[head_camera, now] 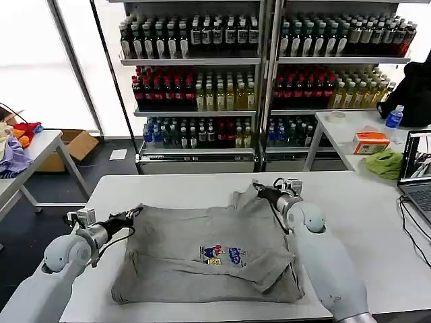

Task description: Fold and organize the clothes.

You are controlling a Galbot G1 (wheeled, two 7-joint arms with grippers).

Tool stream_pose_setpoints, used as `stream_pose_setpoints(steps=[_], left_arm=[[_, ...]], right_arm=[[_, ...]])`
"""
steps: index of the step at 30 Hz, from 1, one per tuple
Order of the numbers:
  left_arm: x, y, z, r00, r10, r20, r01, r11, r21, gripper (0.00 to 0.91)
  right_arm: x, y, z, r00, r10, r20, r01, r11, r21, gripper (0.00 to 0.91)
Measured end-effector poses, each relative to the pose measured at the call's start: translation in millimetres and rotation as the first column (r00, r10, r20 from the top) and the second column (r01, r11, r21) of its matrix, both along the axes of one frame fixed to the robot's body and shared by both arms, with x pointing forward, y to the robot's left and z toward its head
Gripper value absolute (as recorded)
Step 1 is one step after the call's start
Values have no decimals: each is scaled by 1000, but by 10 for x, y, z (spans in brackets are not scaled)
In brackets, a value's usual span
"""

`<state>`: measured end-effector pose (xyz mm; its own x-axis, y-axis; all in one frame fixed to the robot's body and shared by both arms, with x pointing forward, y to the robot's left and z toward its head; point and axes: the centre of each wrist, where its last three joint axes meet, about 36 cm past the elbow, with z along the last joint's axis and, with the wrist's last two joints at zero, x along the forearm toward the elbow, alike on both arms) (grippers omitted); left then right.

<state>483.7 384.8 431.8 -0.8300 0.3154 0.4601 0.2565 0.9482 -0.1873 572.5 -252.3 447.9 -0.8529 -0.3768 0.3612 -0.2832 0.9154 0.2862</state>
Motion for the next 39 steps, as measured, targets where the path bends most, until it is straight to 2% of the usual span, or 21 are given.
stream_pose_setpoints(steps=[11,20,27,39], left_arm=[[-387,-60,212,998,1,56,-1,1000,3,10],[-746,-173,301,998,-12,55,12,1000,11,10],[-1066,-269,356,999,-30,36,29,999,24,10],[-1631,-375,312,999,-35,-18,37,996,80,10]], right_arm=[[-726,-241,182,998,-11,59,10,1000,20,0],[-1370,-454,266,997,-25,68,25,1000,-6,0],[-1828,-553,213,999,-40,30,41,999,-23,0],[-2413,-522,-83,994,-42,-100,36,997,-66,0]])
